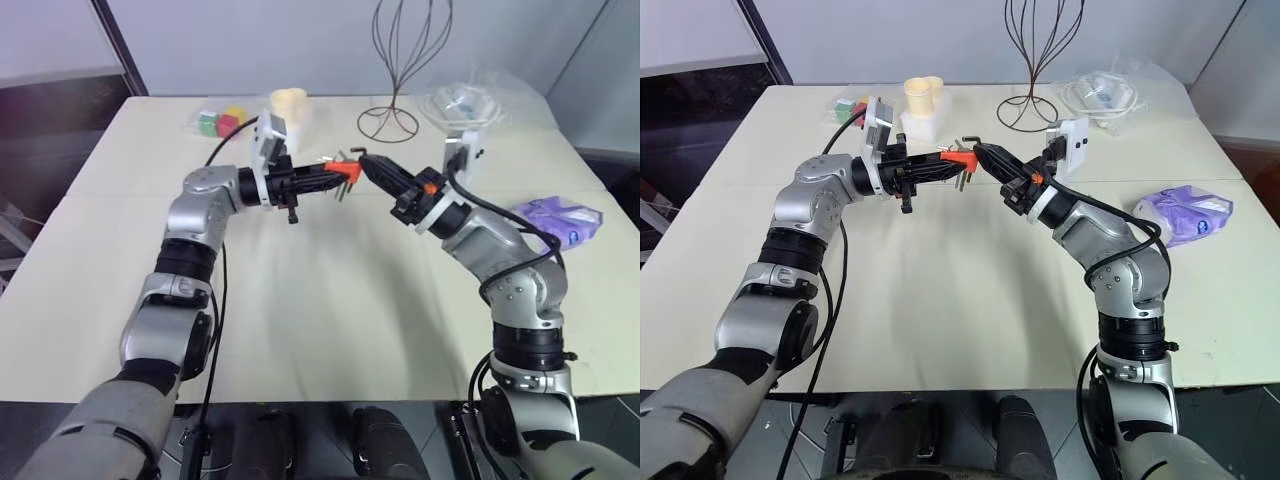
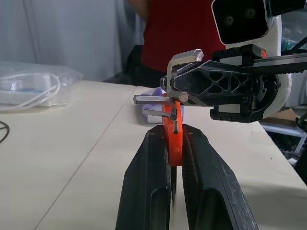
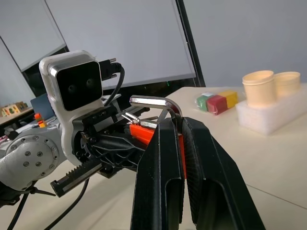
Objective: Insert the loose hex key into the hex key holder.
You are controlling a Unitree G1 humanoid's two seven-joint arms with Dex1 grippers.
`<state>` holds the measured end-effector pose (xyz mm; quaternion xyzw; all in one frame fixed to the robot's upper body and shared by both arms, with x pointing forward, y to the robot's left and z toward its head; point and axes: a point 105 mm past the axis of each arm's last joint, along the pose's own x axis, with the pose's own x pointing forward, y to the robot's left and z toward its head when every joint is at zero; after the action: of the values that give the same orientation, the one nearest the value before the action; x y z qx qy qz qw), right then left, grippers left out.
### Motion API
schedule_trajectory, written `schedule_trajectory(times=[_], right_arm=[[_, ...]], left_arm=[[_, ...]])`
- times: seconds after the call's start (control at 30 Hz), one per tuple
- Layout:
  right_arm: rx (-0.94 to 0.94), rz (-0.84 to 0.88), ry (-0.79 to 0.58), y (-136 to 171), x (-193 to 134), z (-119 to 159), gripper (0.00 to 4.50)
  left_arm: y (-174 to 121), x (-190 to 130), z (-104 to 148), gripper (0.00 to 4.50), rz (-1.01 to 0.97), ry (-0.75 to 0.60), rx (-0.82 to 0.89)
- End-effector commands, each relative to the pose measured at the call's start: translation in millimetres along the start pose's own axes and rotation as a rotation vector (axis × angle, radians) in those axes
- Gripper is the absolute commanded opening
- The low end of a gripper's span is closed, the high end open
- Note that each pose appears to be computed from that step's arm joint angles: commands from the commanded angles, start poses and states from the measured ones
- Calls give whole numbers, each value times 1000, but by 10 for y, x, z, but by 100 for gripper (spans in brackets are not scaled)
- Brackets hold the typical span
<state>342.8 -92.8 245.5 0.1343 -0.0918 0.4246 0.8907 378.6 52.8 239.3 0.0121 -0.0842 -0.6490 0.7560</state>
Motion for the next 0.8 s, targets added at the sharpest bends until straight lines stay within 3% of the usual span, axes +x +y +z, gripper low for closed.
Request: schedule_trajectory(times=[0.03,0.13,0.27,0.4,0.53,0.67,0.8], right_arm=[[-28,71,-23,155,50,78,2],[-39,48,-33,111,49,106,2],[-43,50,-43,98,50,137,136],[-67,35,-64,44,-24,256,336],[-102,68,-59,7,-243,437,336],[-325,75,232,-89,-514,132,336],[-533,85,431,-189,-679,-65,336]], left_arm=[[10,26,218,0,-1,-50,72],[-1,19,189,0,-3,-42,73],[-9,14,162,0,-4,-34,75],[-11,-21,113,0,-1,-14,73],[-8,-97,54,0,10,11,67],[-15,-224,-26,0,50,28,31],[-37,-352,-154,0,114,26,-73]])
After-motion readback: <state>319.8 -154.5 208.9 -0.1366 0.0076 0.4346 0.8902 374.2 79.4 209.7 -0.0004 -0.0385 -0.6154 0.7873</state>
